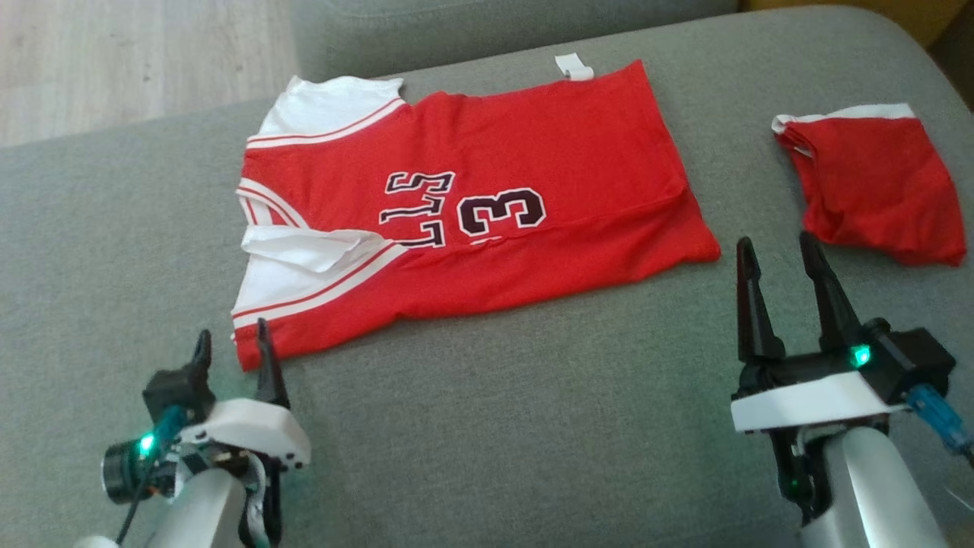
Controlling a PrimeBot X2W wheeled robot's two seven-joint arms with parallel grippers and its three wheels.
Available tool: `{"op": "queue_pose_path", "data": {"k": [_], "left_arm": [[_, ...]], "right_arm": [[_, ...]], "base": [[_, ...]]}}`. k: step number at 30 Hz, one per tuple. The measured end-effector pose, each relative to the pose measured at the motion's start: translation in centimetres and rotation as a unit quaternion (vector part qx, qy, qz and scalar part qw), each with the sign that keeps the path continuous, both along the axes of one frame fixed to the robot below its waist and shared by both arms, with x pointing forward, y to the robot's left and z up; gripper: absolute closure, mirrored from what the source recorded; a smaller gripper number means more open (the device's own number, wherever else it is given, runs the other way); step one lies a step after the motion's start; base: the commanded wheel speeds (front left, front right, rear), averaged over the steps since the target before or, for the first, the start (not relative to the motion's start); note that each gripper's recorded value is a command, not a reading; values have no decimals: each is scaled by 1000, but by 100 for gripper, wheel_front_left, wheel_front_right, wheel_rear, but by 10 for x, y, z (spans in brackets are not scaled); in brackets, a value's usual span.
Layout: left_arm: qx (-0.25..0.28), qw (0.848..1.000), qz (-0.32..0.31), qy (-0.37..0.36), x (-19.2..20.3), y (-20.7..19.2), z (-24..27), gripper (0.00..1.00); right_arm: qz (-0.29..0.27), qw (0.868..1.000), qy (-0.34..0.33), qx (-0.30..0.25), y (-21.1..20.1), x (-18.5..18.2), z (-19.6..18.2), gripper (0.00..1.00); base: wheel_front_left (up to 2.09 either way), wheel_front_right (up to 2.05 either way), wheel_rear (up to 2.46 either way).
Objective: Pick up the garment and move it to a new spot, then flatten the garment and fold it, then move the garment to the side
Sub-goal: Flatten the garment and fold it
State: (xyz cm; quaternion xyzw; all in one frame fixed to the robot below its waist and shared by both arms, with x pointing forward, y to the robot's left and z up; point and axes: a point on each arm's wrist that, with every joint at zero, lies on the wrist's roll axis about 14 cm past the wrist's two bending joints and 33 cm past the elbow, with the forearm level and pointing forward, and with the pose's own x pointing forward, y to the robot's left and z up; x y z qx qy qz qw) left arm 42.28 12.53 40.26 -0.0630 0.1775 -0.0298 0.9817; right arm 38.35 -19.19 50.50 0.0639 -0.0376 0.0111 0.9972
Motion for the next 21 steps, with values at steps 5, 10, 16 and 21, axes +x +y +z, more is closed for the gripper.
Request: {"op": "queue_pose_path", "data": {"k": [5,10,16,21], "left_arm": [[14,999,-2,44,3,1,-26,0],[26,996,-17,80,5,-1,-45,0],[29,995,-22,96,14,-3,-52,0],[23,994,-37,99,19,-10,-51,100]], "right_arm": [[-5,1000,4,1,-4,2,-2,0],[-17,1000,9,5,-11,3,-6,0],[-19,1000,11,10,-12,5,-8,0],[-18,1000,13,11,-12,6,-9,0]], "base": [[0,0,0],[0,0,0],[0,0,0],[0,0,0]]}}
